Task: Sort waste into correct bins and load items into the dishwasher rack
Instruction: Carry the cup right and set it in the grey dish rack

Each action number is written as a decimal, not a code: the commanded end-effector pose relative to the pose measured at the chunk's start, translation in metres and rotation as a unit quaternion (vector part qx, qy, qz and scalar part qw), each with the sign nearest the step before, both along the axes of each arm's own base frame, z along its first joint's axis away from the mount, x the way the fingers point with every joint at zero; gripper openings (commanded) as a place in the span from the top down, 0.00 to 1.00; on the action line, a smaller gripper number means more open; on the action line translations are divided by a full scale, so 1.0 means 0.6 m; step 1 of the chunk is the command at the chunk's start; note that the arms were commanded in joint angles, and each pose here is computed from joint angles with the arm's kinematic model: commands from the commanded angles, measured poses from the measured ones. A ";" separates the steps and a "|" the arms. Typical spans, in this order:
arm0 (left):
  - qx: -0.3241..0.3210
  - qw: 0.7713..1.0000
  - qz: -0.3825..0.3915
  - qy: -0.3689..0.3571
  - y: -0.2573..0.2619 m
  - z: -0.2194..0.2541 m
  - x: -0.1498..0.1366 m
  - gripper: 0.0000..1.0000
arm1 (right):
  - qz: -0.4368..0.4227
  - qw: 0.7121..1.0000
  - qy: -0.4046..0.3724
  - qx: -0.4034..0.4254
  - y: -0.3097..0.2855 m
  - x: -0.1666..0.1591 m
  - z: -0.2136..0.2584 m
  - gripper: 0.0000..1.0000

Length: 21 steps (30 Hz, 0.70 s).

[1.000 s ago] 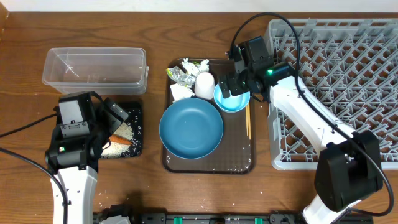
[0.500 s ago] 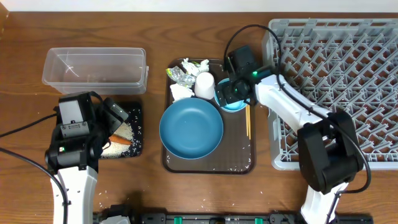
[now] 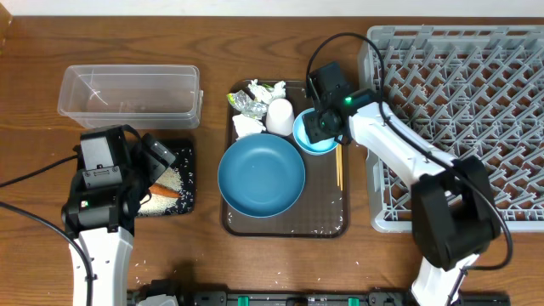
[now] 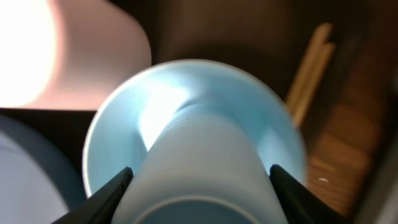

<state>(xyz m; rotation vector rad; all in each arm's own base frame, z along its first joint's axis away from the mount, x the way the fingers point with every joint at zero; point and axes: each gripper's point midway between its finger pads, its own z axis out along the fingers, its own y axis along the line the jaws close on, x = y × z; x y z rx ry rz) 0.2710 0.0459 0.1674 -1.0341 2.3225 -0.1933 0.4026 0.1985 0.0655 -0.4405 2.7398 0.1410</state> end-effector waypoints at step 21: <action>0.009 1.000 0.005 -0.006 0.008 0.012 0.005 0.01 | -0.437 0.861 -0.244 -0.088 -0.647 0.037 0.348 0.57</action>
